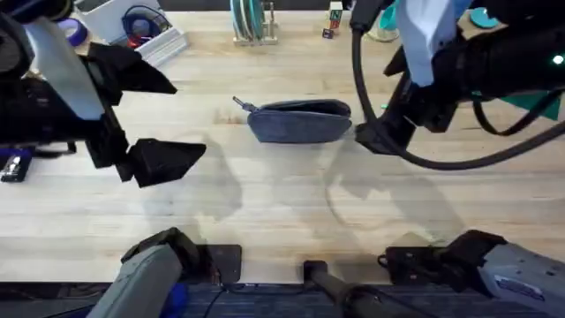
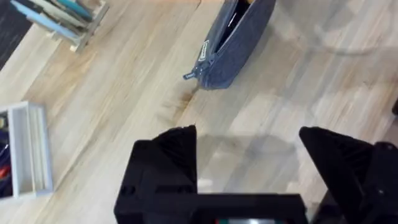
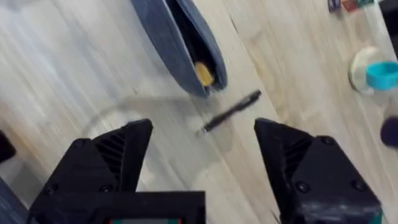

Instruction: Unzip the bag, pick up the pens from the table one at a time and place them inside, then zip the bag closed.

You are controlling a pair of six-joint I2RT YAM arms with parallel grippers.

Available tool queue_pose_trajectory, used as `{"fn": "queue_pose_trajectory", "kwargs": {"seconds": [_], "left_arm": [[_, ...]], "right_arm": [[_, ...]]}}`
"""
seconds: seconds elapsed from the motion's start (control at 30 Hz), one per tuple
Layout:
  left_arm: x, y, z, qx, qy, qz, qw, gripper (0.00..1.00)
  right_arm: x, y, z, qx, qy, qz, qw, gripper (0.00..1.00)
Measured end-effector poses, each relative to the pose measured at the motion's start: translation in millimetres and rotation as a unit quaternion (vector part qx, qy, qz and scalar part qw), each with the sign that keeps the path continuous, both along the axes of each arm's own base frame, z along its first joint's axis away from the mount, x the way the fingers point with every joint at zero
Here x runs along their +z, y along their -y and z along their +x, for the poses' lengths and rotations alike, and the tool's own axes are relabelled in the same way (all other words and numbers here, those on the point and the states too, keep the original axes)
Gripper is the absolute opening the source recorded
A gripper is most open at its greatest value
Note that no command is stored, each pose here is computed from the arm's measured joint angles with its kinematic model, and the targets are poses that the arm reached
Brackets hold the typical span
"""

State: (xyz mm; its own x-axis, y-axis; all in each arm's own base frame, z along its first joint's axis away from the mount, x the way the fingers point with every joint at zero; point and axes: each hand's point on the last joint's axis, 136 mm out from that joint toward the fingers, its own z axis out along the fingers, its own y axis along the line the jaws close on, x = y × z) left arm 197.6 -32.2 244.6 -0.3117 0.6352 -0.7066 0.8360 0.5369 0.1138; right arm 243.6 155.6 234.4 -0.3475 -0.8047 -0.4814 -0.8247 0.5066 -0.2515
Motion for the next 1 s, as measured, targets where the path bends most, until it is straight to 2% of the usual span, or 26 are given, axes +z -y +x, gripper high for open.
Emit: {"fn": "queue_pose_trajectory", "kwargs": {"seconds": [0.3,0.83,0.87,0.9,1.0], "left_arm": [[8.6,1.6,-13.8,0.042,0.006,0.015,0.999,0.995],[8.7,3.3,-17.6,0.049,-0.001,0.01,0.999,0.995],[8.6,3.2,-17.6,0.049,-0.002,0.01,0.999,0.995],[8.6,3.2,-17.6,0.049,-0.002,0.01,0.999,0.995],[8.7,3.2,-17.6,0.049,-0.001,0.01,0.999,0.995]], "right_arm": [[-1.2,7.2,1.1,-0.014,0.001,-0.014,1.0,0.996],[-0.8,7.0,1.6,-0.015,0.002,-0.014,1.0,0.983],[-0.8,7.0,1.7,-0.015,0.002,-0.014,1.0,0.91],[-0.8,7.0,1.5,-0.015,0.002,-0.013,1.0,0.792],[-0.9,7.1,1.4,-0.015,0.002,-0.014,1.0,0.375]]}}
